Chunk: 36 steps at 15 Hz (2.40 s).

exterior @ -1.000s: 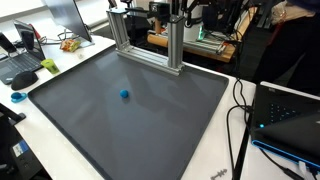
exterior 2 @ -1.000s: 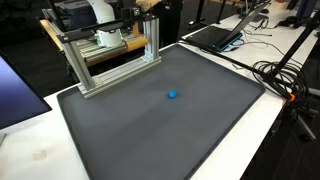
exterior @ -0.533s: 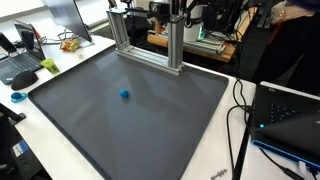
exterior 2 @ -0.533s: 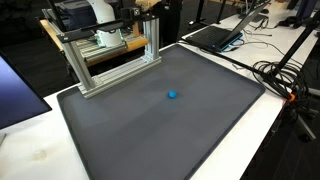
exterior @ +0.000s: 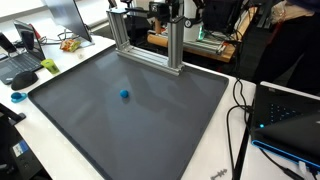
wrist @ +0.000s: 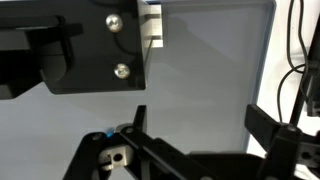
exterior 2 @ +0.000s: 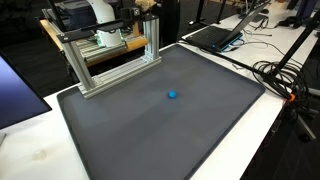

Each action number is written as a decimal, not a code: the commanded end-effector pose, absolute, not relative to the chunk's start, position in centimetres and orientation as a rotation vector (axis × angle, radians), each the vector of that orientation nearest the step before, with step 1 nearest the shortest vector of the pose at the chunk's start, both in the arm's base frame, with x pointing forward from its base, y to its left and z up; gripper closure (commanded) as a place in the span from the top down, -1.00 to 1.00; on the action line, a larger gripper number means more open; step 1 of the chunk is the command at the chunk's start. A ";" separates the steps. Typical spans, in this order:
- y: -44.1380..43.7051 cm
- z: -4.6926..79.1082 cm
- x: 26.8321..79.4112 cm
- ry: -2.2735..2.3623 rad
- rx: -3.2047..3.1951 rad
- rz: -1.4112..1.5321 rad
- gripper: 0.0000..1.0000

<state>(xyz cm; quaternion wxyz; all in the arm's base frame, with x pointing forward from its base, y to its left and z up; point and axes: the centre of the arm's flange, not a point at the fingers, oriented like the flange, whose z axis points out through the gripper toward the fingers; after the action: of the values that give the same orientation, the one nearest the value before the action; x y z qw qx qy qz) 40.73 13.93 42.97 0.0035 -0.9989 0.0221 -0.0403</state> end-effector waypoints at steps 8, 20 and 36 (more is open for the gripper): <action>4.6 48.3 41.3 0.139 -3.117 -0.190 1.00; -2.1 48.3 40.7 0.118 -3.198 -0.203 1.00; -2.8 45.4 36.1 -0.080 -3.229 -0.028 1.00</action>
<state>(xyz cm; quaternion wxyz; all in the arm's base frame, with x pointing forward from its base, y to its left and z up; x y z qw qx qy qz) 38.33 -2.29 45.64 -0.0453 -0.9989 0.0044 -0.0139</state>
